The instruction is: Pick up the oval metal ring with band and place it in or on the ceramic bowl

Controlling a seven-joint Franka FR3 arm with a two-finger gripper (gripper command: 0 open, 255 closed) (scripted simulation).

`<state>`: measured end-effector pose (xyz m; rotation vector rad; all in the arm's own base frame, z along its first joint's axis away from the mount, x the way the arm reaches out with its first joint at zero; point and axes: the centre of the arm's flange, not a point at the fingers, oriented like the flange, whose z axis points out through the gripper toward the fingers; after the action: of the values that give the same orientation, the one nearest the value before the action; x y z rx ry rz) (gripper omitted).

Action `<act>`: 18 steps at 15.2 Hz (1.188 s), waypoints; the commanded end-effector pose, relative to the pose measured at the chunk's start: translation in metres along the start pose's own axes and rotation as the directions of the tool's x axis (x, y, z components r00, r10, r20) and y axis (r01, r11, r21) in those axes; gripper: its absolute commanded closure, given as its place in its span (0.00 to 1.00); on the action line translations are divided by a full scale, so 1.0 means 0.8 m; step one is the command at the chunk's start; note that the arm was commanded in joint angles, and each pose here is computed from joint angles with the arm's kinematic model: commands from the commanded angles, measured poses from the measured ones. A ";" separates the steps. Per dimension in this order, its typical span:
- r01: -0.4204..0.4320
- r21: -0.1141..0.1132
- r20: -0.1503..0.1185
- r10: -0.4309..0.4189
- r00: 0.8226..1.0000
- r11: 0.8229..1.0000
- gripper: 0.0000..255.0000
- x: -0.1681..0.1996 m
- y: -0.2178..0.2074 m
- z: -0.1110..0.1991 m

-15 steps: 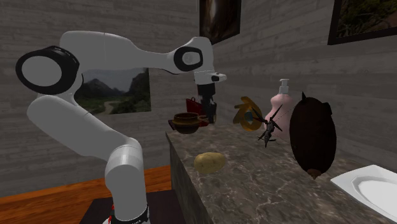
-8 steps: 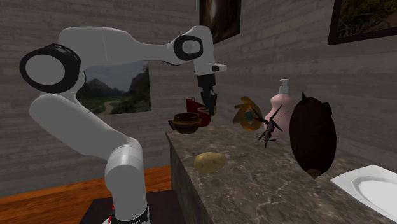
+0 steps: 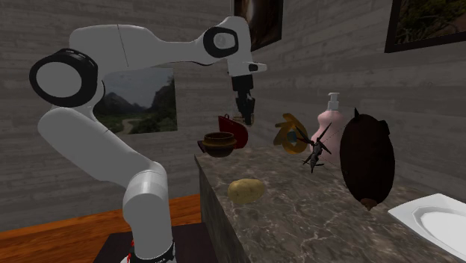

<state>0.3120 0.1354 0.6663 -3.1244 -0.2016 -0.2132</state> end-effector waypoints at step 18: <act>0.000 0.000 0.000 0.000 1.000 1.000 1.00 -0.091 -0.183 0.017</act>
<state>0.2220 0.2719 0.6484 -3.1247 -0.2020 -0.2121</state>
